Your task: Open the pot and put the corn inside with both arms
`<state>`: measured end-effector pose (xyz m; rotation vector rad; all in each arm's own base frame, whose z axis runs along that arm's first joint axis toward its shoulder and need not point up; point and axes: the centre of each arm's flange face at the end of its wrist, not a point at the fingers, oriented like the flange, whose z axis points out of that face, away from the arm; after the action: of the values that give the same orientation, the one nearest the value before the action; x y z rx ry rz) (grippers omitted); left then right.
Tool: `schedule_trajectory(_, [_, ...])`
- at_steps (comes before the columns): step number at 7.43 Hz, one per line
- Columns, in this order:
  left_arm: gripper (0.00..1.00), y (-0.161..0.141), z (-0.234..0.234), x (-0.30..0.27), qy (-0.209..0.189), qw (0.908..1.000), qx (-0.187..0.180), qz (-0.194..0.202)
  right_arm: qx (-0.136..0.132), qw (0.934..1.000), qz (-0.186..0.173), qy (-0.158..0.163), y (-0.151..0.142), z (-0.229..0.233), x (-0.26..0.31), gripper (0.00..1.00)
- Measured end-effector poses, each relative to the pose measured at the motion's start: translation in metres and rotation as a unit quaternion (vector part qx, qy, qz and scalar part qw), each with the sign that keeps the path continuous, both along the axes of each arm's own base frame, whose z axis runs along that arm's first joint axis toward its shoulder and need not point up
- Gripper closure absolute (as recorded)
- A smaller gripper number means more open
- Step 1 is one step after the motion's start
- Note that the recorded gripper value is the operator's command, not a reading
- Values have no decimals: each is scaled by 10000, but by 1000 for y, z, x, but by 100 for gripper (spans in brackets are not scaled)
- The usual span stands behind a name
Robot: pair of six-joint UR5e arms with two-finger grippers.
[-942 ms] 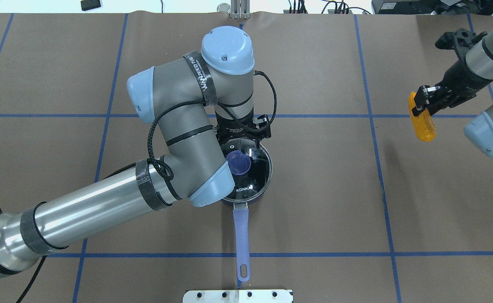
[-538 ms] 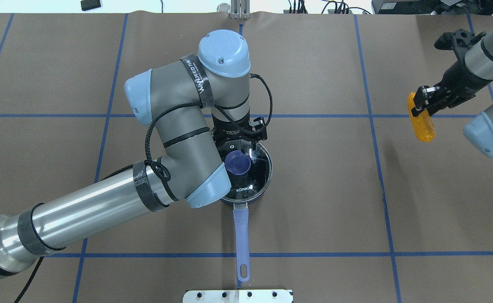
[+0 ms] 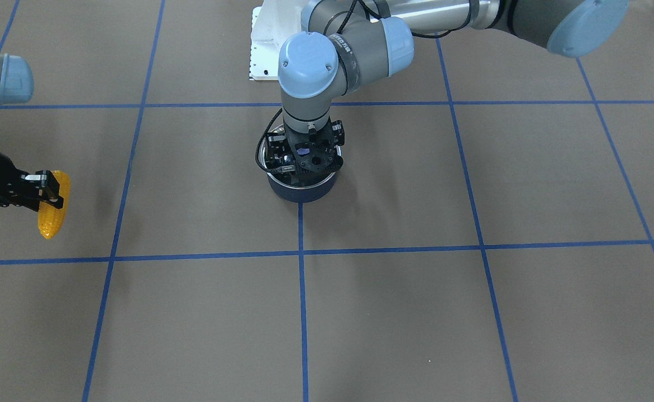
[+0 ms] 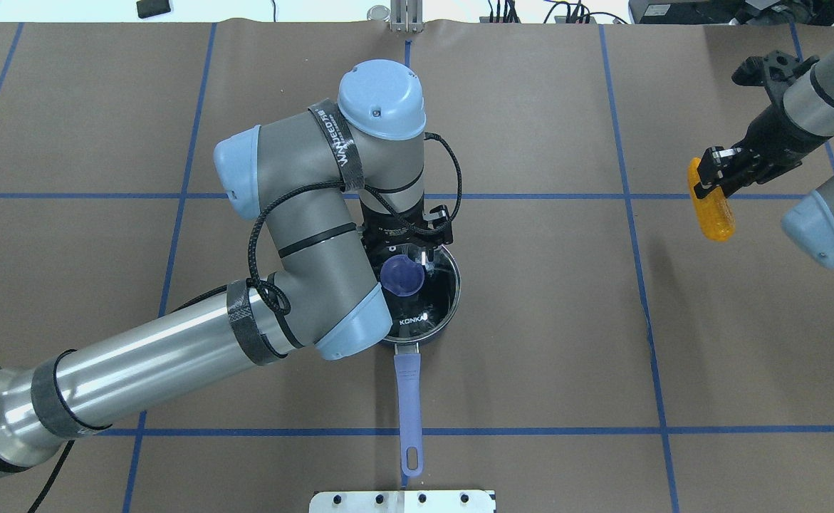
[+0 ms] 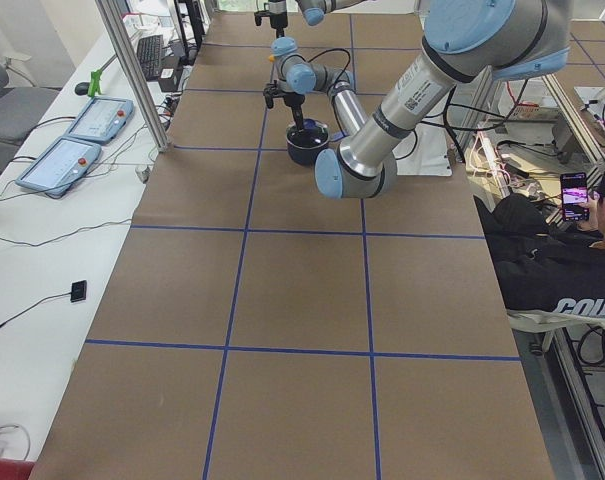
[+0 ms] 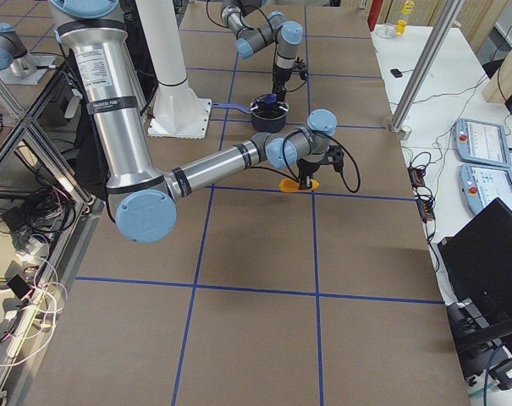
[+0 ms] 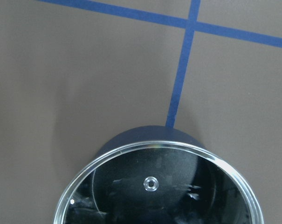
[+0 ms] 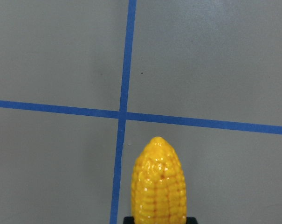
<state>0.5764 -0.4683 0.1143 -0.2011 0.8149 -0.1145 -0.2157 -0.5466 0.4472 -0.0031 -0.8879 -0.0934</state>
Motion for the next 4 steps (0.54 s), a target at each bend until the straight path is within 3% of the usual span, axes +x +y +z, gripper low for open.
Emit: schedule_trajectory(4, [4,10,-3,4,22,10000,-70,-19,-3,10000,0,2,-3,-1,-2,92])
